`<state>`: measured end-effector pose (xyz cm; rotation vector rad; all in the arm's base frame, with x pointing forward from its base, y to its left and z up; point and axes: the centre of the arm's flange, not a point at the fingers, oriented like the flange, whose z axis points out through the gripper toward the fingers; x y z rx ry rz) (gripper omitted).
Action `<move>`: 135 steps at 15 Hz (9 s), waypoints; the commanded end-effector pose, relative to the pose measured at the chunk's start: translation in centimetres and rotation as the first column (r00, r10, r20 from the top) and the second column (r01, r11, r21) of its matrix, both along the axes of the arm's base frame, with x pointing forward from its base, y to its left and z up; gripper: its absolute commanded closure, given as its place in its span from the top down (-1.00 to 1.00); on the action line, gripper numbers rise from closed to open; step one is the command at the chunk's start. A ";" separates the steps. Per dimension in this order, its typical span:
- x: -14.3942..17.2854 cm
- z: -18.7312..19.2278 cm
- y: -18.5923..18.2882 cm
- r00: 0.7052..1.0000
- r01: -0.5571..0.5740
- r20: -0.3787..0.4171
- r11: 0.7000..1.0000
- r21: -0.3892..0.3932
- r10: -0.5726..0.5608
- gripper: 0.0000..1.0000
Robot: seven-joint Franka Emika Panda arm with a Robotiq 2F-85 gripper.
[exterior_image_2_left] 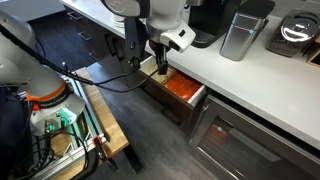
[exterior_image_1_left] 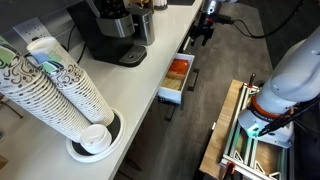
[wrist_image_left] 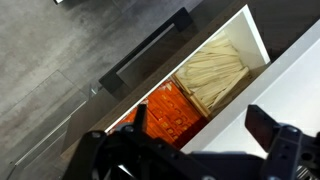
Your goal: Close the open drawer
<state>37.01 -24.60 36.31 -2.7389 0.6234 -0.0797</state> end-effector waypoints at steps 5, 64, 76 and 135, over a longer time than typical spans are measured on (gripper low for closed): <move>-0.3 -2.3 -3.6 0.991 0.076 0.103 0.993 0.094 -0.086 1.00; 3.6 -21.9 -11.2 0.790 0.318 0.096 0.538 0.781 -0.606 1.00; 5.7 -23.3 -9.8 0.766 0.311 0.076 0.471 0.826 -0.638 1.00; -1.6 0.6 -8.3 0.983 0.006 0.177 0.971 0.238 -0.050 1.00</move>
